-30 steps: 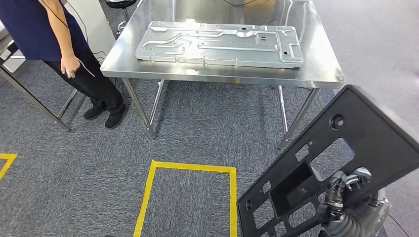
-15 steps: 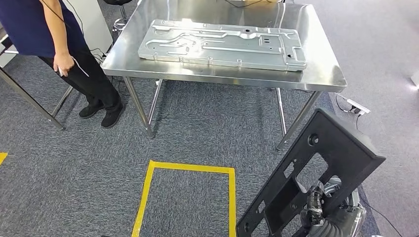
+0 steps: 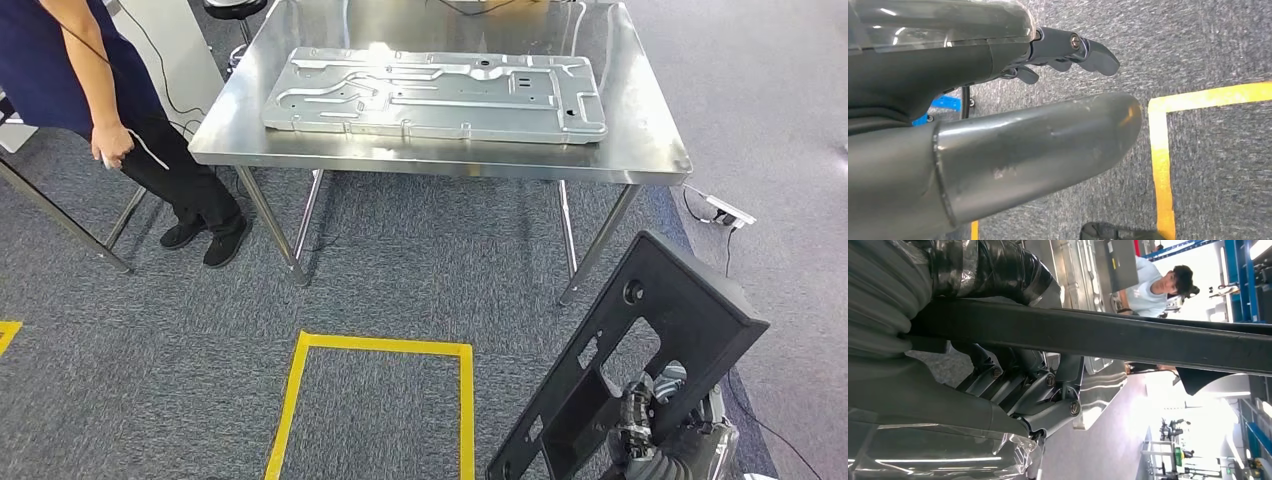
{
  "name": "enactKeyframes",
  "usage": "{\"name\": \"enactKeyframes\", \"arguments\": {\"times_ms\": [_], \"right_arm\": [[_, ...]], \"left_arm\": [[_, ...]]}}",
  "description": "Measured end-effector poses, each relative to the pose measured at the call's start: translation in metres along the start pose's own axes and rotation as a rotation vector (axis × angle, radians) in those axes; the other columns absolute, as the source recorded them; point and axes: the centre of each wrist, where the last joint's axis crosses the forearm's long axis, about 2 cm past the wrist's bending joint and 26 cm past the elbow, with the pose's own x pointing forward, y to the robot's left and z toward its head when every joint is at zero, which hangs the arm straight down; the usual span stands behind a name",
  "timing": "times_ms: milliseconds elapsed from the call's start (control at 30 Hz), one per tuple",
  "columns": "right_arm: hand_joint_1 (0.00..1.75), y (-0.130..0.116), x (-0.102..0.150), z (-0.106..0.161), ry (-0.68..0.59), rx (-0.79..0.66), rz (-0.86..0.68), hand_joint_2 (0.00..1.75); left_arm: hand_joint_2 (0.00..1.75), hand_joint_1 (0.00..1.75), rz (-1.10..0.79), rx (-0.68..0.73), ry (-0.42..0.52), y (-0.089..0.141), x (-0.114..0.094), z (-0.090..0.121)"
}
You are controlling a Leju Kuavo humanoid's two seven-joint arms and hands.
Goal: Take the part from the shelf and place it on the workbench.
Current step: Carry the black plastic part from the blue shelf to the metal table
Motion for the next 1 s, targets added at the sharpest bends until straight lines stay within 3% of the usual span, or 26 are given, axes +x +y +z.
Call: {"name": "enactKeyframes", "arguments": {"times_ms": [467, 633, 800, 1000], "right_arm": [[1.75, -0.001, 0.000, -0.002, -0.005, -0.006, 0.005, 1.75], [1.75, -0.005, 0.000, -0.009, -0.032, -0.037, 0.072, 1.75], [1.75, -0.008, 0.002, -0.034, -0.087, -0.106, 0.218, 1.75], [1.75, -0.009, -0.002, -0.080, -0.249, -0.120, 0.561, 1.75]], "left_arm": [[0.00, 0.00, -0.008, 0.000, 0.004, 0.002, -0.001, 0.000], [0.00, 0.00, -0.018, -0.008, 0.007, 0.002, -0.002, 0.000], [0.00, 0.00, -0.035, -0.018, 0.004, 0.002, 0.002, -0.001], [0.00, 0.00, -0.067, -0.034, -0.002, 0.004, 0.007, -0.003]]}}
